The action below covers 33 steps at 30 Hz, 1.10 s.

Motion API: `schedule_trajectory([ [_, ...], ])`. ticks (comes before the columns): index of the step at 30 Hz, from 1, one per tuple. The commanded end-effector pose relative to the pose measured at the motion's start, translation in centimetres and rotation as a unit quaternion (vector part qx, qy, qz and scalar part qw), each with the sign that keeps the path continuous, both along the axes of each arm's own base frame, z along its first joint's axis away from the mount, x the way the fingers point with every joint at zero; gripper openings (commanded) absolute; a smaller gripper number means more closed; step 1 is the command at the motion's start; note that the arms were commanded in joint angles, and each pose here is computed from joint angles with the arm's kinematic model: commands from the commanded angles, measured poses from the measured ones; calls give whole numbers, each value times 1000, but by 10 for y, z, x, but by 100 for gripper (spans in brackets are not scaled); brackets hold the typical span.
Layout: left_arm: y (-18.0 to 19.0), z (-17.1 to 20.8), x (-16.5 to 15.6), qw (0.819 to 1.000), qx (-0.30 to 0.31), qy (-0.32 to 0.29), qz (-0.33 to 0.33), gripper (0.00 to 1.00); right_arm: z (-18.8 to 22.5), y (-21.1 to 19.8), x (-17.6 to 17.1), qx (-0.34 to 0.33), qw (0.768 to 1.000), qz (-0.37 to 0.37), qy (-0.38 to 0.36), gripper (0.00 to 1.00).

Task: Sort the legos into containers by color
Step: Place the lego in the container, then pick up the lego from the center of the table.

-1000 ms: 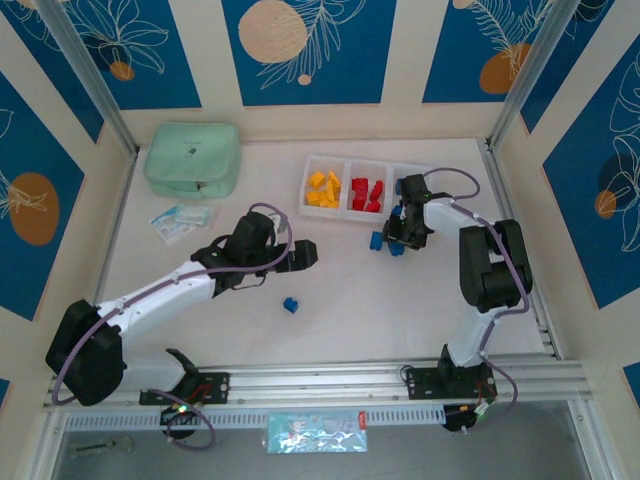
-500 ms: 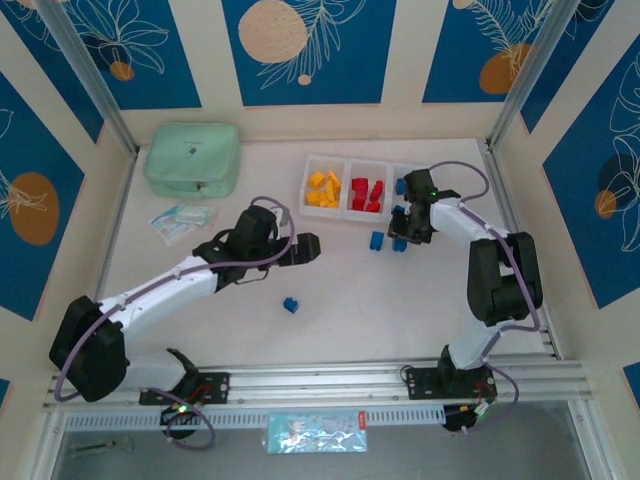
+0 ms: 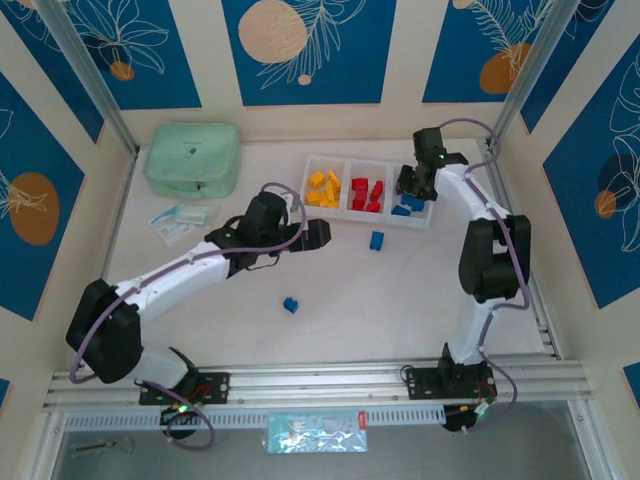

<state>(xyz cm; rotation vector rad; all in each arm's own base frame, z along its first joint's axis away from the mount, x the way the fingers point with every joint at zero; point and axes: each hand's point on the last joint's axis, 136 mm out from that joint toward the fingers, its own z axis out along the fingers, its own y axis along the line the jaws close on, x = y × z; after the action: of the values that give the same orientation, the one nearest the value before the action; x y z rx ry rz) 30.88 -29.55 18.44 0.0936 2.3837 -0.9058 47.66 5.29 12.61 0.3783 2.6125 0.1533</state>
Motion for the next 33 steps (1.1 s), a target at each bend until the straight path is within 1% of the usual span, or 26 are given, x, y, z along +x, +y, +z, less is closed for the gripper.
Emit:
schedule_trajectory([
  [1, -6, 14, 8, 1000, -10, -20, -9, 100, -7, -11, 12, -31, 999, -4, 14, 34],
  [4, -4, 14, 10, 1000, -10, -21, -6, 100, -8, -16, 24, -39, 999, -7, 20, 43],
  [7, -2, 16, 11, 1000, -10, -20, -4, 100, -3, -12, 29, -35, 999, 1, 14, 53],
  [12, 2, 18, 8, 1000, -11, -21, -2, 100, 14, 2, 19, -27, 1000, 13, 0, 61],
  [15, 6, 18, 5, 1000, -9, -19, -1, 100, 21, 14, 2, -7, 1000, 20, 1, 63],
  [18, 10, 15, -1, 1000, -9, -14, 2, 100, 17, 25, -23, 8, 1000, 24, 6, 67],
  [20, 15, 12, -6, 1000, -8, -11, 5, 100, 11, 34, -43, 23, 999, 36, 15, 68],
  [26, 30, 0, -22, 1000, -2, 4, 13, 100, -11, 55, -93, 37, 996, 66, 50, 73],
  [29, 38, -9, -29, 1000, 0, 10, 24, 100, -25, 66, -113, 48, 994, 79, 66, 75],
  [33, 46, -16, -35, 999, -1, 12, 36, 100, -44, 77, -128, 49, 991, 88, 84, 78],
])
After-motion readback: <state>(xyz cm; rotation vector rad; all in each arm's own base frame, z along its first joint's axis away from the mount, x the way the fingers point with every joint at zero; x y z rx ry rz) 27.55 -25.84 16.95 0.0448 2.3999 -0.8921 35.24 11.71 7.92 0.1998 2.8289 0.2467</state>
